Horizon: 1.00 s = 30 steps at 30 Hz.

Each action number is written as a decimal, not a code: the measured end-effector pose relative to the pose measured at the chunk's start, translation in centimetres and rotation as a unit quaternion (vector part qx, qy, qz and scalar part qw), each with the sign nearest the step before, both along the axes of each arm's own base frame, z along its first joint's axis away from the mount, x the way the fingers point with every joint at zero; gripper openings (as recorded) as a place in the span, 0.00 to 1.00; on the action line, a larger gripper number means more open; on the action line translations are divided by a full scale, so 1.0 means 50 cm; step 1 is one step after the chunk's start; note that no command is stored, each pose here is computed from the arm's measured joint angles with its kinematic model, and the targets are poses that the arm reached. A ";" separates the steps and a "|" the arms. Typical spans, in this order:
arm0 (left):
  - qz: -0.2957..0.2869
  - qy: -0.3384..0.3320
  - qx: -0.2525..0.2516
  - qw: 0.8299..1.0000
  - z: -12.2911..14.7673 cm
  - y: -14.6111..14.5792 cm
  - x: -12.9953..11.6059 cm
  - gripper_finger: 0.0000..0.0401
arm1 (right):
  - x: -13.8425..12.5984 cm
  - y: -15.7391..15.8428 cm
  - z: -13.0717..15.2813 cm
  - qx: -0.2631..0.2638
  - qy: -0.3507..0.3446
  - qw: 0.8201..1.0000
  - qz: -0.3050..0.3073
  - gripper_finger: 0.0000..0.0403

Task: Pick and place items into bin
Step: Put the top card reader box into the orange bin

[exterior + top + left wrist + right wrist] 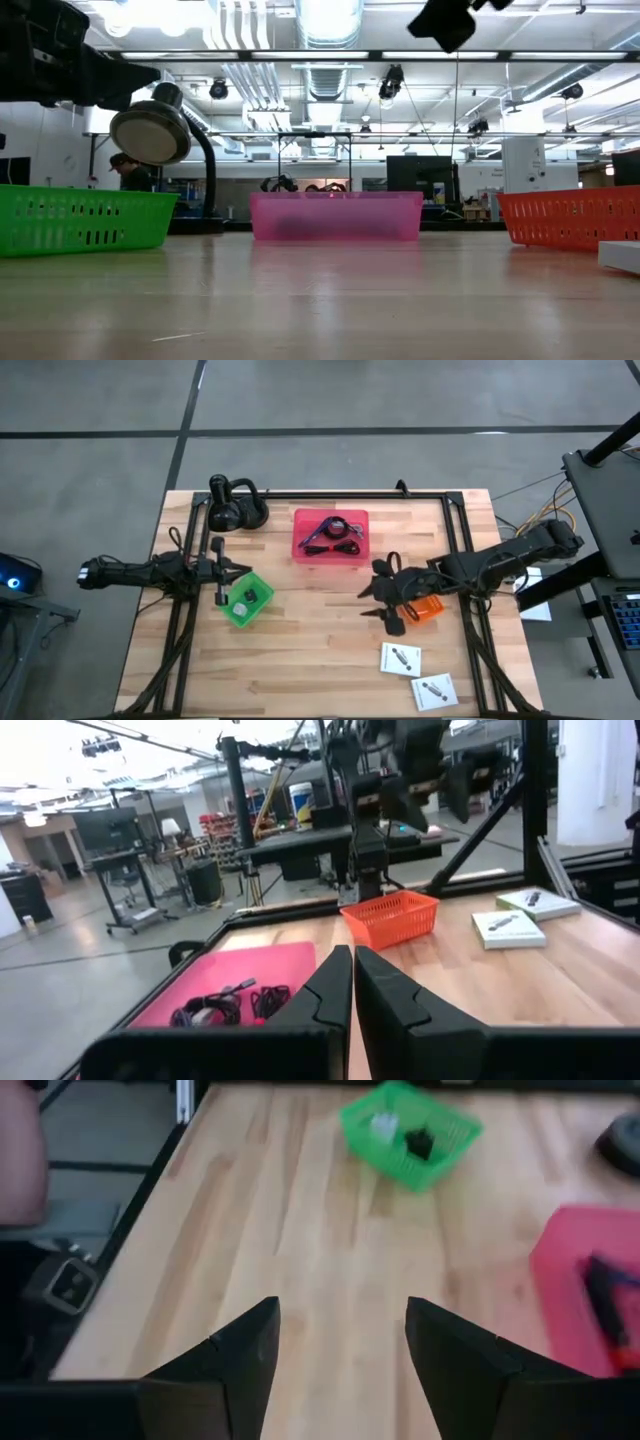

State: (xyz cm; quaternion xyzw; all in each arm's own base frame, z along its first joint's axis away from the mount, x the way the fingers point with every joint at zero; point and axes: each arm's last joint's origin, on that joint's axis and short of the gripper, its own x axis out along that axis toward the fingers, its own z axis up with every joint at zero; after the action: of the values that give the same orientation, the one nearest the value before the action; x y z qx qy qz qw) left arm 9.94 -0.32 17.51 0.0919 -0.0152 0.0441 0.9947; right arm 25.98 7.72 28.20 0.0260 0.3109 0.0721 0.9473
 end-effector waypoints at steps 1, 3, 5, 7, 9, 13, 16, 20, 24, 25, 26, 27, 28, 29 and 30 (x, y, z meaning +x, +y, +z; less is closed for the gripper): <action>0.000 0.003 0.000 1.000 -0.001 0.000 0.000 0.00 | -0.004 0.006 0.002 0.007 0.011 1.000 -0.001 0.51; 0.000 0.004 0.000 1.000 -0.002 0.000 0.000 0.00 | -0.010 0.017 0.005 0.028 0.027 0.999 -0.019 0.51; 0.000 0.006 0.001 1.000 -0.003 0.000 0.001 0.00 | -0.016 0.025 0.005 0.056 0.047 0.996 -0.044 0.51; 0.000 0.011 0.001 1.000 -0.005 0.000 0.002 0.00 | -0.024 0.033 0.000 0.071 0.074 0.993 -0.058 0.51; 0.000 0.014 0.002 1.000 -0.006 0.000 0.003 0.00 | -0.029 0.042 -0.007 0.081 0.091 0.990 -0.066 0.51; 0.000 0.014 0.003 1.000 -0.006 0.000 0.003 0.00 | -0.036 0.066 -0.030 0.069 0.118 0.989 -0.059 0.51; 0.000 0.009 0.003 1.000 -0.004 0.000 0.003 0.00 | -0.031 0.089 -0.059 0.052 0.145 0.987 -0.045 0.51; 0.003 0.009 0.003 1.000 -0.004 0.000 0.003 0.00 | -0.022 0.124 -0.112 0.028 0.196 0.980 -0.033 0.51; 0.004 0.010 0.006 1.000 -0.004 0.000 0.003 0.00 | -0.025 0.143 -0.162 0.014 0.275 0.960 -0.060 0.51; 0.004 0.010 0.006 1.000 -0.004 0.000 0.003 0.00 | -0.025 0.147 -0.169 0.016 0.291 0.954 -0.069 0.51; 0.004 0.011 0.006 1.000 -0.004 0.000 0.003 0.00 | -0.025 0.151 -0.176 0.021 0.305 0.949 -0.076 0.51; 0.004 0.011 0.006 1.000 -0.004 0.000 0.003 0.00 | -0.026 0.155 -0.182 0.025 0.318 0.944 -0.081 0.51; 0.004 0.011 0.006 1.000 -0.005 0.000 0.003 0.00 | -0.025 0.161 -0.186 0.030 0.326 0.941 -0.085 0.51; 0.004 0.012 0.006 1.000 -0.005 0.000 0.003 0.00 | -0.023 0.167 -0.188 0.041 0.332 0.938 -0.087 0.51; 0.004 0.013 0.006 1.000 -0.006 0.000 0.003 0.00 | -0.020 0.174 -0.188 0.050 0.338 0.936 -0.086 0.51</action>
State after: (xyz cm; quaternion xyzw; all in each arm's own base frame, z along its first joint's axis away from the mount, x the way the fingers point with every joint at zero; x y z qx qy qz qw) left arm 10.10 -0.32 17.23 0.0985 -0.0022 0.0466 0.9940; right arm 24.96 16.44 18.81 0.1227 0.6051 -0.0068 0.7866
